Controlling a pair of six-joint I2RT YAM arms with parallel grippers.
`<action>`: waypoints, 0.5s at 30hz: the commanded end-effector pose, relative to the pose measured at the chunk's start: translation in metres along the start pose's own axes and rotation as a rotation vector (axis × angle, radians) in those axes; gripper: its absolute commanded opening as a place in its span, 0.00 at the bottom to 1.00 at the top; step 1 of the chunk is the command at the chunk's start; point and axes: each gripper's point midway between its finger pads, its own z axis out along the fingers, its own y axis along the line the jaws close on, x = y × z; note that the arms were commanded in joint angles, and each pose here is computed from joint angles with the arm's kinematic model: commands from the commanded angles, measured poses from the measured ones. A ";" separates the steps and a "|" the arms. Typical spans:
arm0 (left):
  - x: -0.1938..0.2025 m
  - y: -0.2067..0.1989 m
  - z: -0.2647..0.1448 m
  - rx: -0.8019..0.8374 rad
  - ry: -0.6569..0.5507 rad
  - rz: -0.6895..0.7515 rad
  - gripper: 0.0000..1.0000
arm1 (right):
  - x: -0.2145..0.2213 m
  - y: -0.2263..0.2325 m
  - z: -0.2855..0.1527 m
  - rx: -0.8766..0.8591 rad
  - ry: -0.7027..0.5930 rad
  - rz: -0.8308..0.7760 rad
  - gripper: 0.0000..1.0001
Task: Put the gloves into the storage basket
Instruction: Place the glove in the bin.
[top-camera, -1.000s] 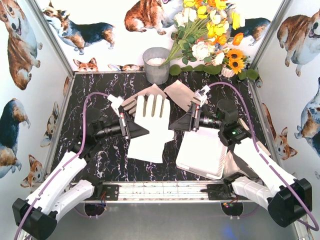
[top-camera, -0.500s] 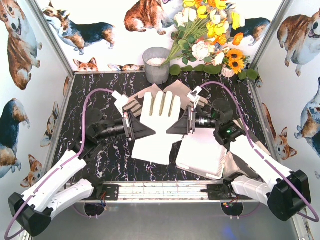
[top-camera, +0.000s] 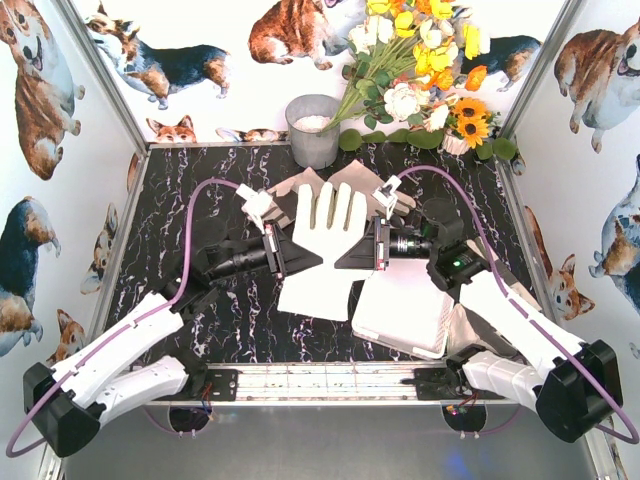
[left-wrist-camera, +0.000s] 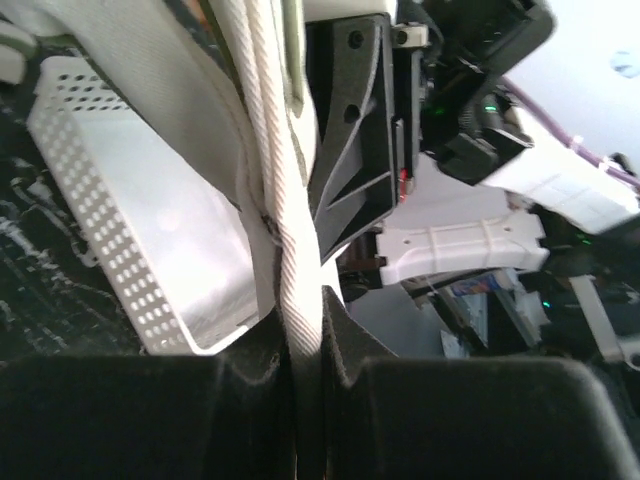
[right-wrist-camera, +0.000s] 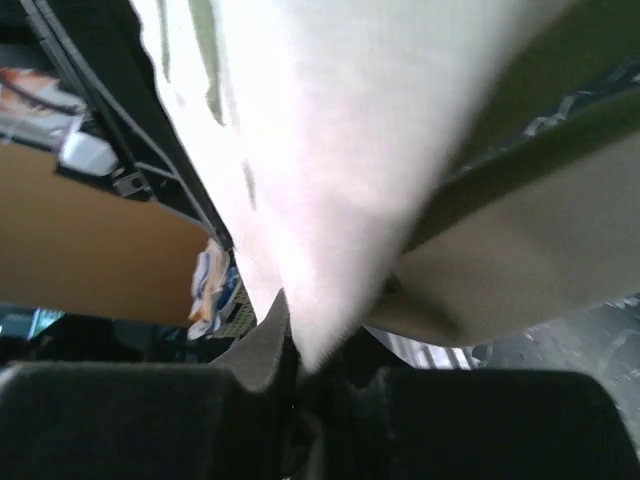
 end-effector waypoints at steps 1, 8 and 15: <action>-0.006 0.042 0.008 -0.198 -0.079 0.051 0.00 | 0.001 -0.024 -0.010 0.197 -0.024 0.000 0.00; 0.029 0.089 0.061 -0.418 -0.012 0.064 0.00 | 0.032 -0.108 -0.081 0.816 -0.015 0.103 0.00; 0.055 0.097 0.131 -0.416 0.093 0.084 0.00 | 0.061 -0.131 -0.149 1.187 -0.041 0.199 0.00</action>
